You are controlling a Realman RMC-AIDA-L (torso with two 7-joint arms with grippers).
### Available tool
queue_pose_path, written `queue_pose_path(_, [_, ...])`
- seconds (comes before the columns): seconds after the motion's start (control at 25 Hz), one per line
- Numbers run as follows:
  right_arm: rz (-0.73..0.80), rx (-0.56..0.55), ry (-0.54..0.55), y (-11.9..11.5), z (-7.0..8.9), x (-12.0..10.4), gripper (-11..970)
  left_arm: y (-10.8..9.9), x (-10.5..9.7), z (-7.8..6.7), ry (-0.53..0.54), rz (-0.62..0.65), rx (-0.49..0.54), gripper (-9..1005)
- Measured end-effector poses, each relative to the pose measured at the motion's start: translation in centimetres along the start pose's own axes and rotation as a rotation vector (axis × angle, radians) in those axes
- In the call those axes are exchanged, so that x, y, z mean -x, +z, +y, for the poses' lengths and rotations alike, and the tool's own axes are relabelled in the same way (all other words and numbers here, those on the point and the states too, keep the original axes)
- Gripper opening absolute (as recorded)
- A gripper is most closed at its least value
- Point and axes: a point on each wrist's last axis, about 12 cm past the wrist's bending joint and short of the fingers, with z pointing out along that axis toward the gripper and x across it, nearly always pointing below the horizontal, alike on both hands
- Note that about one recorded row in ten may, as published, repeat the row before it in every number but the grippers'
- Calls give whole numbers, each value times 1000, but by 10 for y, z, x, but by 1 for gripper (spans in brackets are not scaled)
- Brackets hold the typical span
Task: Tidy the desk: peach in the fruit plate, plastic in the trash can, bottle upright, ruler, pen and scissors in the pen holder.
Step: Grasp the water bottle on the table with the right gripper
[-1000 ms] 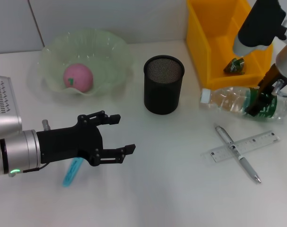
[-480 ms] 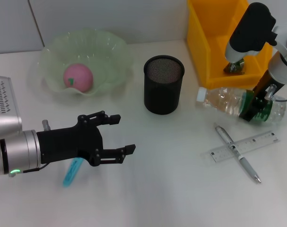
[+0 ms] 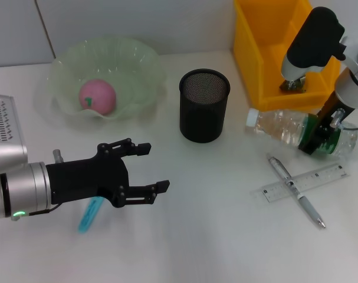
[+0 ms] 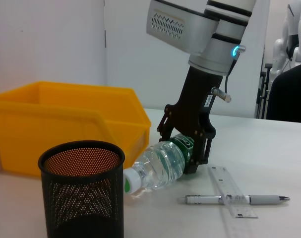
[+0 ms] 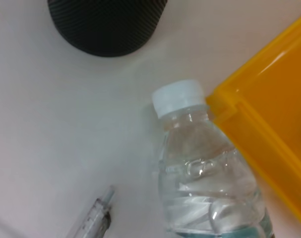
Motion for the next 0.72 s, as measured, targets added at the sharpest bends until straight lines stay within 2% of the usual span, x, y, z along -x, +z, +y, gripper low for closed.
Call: queue_pose_path(0.72, [2,2,4,8,1,1,826,1,1,0,2,-2,-4,863])
